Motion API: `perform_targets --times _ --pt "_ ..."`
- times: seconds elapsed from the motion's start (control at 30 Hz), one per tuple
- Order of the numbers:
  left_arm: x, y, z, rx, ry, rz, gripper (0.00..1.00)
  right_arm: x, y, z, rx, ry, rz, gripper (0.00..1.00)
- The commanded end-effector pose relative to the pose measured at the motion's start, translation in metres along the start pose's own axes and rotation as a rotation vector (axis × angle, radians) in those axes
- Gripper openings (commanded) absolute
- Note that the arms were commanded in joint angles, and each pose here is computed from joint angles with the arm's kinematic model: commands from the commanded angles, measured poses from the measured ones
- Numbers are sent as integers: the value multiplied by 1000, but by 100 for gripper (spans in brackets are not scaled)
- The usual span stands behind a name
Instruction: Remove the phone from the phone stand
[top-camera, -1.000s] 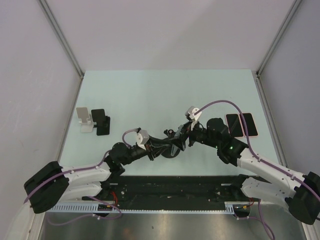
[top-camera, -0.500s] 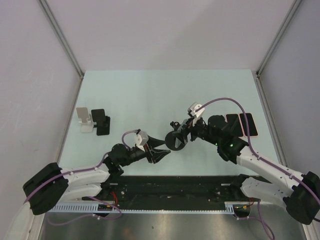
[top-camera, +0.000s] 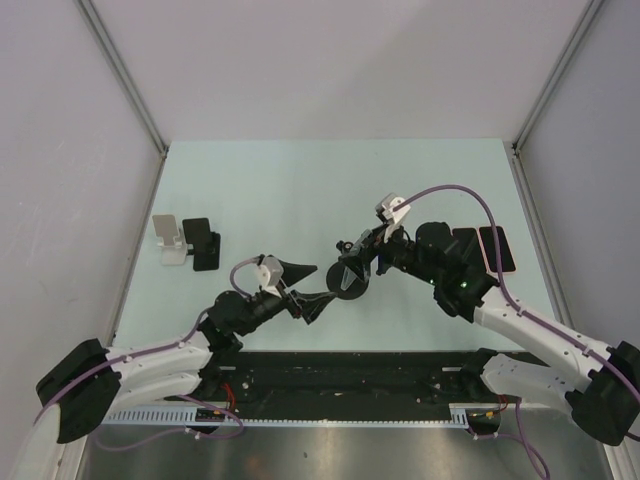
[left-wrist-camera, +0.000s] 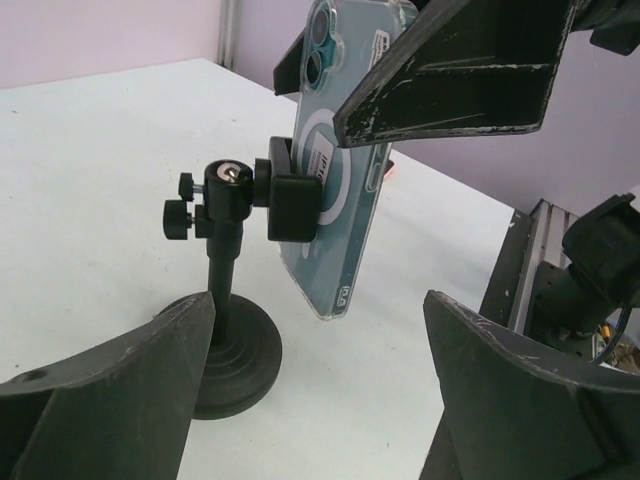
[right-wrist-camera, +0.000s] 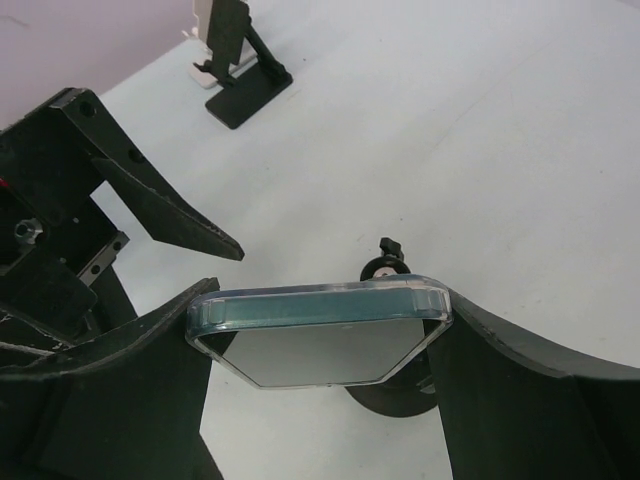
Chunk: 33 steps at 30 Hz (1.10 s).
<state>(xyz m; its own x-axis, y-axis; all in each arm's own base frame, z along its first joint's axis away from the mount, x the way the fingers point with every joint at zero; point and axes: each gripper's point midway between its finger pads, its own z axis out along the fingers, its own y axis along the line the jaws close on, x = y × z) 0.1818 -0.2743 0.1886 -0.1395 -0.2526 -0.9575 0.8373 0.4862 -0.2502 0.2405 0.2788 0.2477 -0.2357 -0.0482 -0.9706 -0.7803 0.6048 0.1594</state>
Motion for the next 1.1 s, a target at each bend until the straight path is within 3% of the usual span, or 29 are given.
perform_targets --times 0.0,0.4,0.77,1.07 --pt "-14 6 -4 -48 -48 -2 91 -74 25 -10 -82 -199 31 0" --pt "-55 11 -13 -129 -106 8 93 -121 47 -41 -144 -209 78 0" --pt "-82 27 -24 -309 71 40 99 -130 -19 -89 208 -94 61 0" --pt "-128 30 -54 -404 87 50 100 -96 -106 -116 527 81 123 0"
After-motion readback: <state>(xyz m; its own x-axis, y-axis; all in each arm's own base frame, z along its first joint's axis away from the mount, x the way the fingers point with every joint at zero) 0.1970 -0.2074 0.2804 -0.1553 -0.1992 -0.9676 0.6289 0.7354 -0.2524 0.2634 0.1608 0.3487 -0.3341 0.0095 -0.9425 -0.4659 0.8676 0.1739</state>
